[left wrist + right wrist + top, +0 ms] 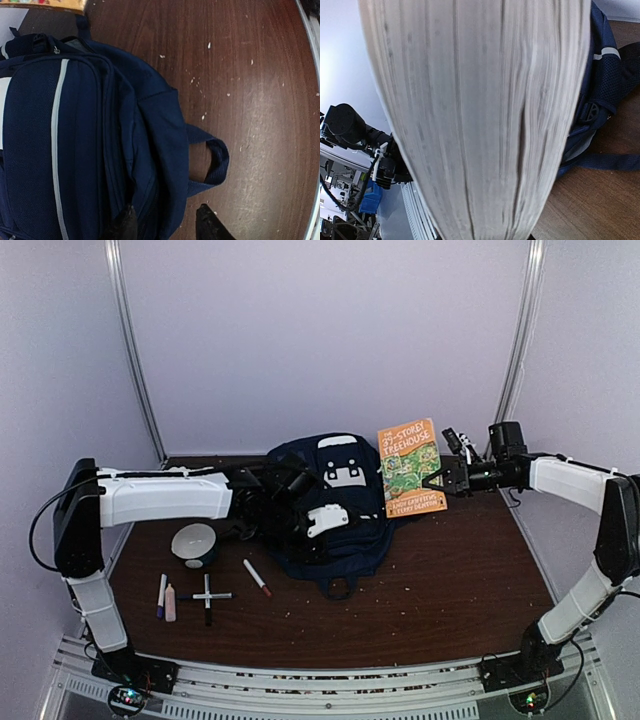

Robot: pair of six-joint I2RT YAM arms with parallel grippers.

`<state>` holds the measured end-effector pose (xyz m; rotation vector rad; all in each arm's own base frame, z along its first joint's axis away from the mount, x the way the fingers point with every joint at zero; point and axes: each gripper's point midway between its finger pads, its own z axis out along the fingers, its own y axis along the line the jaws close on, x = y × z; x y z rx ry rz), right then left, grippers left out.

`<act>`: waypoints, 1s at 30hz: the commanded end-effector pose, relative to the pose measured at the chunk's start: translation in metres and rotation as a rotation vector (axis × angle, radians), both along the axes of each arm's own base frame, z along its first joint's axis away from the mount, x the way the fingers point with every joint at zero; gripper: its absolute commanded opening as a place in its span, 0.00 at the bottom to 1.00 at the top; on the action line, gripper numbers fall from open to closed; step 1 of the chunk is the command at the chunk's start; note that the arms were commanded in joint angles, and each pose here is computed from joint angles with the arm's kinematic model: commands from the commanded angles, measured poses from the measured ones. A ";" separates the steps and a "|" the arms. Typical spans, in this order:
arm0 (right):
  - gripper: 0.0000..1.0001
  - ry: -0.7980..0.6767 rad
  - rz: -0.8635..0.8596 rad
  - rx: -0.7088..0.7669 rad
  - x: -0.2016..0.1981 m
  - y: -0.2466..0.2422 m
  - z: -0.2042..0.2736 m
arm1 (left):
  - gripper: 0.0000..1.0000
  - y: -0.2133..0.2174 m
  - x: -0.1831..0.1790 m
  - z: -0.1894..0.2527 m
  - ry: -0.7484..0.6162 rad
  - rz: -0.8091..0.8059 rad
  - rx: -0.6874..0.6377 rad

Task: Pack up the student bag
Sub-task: Pass from the left arm to the right, then pick up the largest pocket of the bag from the student bag.

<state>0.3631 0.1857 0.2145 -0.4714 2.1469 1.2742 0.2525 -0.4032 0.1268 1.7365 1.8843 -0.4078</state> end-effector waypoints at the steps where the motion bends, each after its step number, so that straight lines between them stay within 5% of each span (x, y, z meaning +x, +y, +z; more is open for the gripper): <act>1: 0.00 -0.135 0.072 0.058 -0.006 0.006 0.035 | 0.41 0.008 0.011 -0.012 -0.135 -0.062 0.168; 7: 0.00 -0.126 0.081 0.064 -0.007 0.007 0.033 | 0.26 0.003 0.034 -0.005 -0.235 -0.001 0.194; 23: 0.00 -0.107 0.085 0.075 -0.005 0.006 0.030 | 0.40 0.004 0.018 -0.032 -0.244 -0.131 0.278; 30: 0.00 -0.095 0.089 0.085 -0.005 0.007 0.029 | 0.38 0.005 0.018 -0.042 -0.237 -0.128 0.307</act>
